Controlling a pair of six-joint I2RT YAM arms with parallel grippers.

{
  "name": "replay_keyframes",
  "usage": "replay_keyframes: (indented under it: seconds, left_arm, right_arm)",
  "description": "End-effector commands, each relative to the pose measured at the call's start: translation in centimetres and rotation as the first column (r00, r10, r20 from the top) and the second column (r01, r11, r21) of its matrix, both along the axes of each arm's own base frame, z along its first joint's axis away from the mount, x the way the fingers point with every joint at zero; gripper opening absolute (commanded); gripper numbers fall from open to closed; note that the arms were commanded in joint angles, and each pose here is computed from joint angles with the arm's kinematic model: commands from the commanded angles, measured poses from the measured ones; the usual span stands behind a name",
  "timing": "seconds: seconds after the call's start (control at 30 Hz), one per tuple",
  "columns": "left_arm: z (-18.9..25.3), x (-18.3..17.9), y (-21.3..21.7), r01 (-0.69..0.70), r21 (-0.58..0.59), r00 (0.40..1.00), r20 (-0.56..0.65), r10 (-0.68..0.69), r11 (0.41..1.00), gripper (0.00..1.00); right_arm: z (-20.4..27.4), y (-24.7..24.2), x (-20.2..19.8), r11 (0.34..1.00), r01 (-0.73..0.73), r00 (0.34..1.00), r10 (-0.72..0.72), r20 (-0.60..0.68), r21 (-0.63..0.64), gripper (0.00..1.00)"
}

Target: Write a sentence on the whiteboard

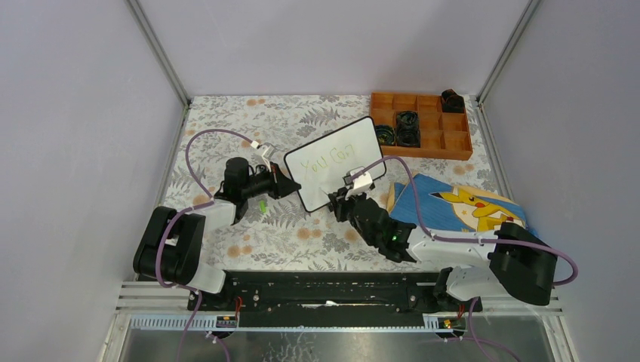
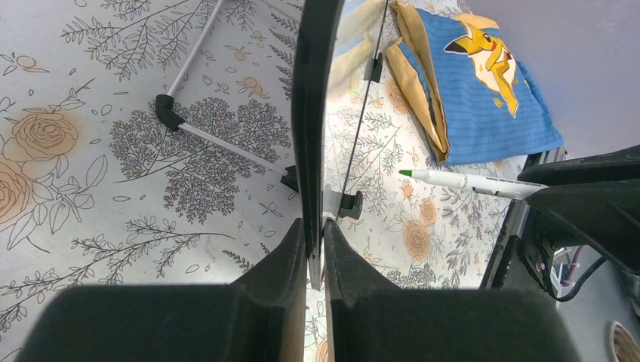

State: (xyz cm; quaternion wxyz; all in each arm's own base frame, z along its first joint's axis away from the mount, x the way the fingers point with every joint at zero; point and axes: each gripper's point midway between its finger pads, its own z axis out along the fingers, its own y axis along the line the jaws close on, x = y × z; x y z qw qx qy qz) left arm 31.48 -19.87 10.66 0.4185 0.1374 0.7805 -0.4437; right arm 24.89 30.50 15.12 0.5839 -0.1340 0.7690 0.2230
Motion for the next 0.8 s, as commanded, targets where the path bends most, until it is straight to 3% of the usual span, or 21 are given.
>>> replay_keyframes:
  seconds: [0.0, 0.33, 0.53, 0.77]
  left_arm:
    - [-2.5, 0.2, 1.0, -0.047, 0.091, 0.998, -0.043, 0.052, 0.995, 0.0]
    - [-2.4, 0.3, 1.1, -0.047, 0.099, 0.998, -0.039, 0.051, 0.994, 0.0]
    - [-2.3, 0.2, 1.0, -0.046, 0.099, 0.998, -0.035, 0.05, 0.994, 0.0]
    - [-2.3, 0.2, 1.0, -0.045, 0.105, 0.998, -0.035, 0.049, 0.993, 0.0]
  right_arm:
    - [2.1, 0.5, 0.7, 0.995, 0.028, 0.997, -0.034, 0.066, 0.093, 0.0]
    - [1.0, 0.9, 0.3, 0.997, -0.024, 0.995, 0.017, 0.097, 0.071, 0.0]
    - [2.5, 0.7, -0.4, 0.984, -0.067, 0.986, 0.041, 0.16, 0.165, 0.0]
    - [2.3, 1.0, -0.8, 0.978, -0.116, 0.975, 0.08, 0.206, 0.172, 0.0]
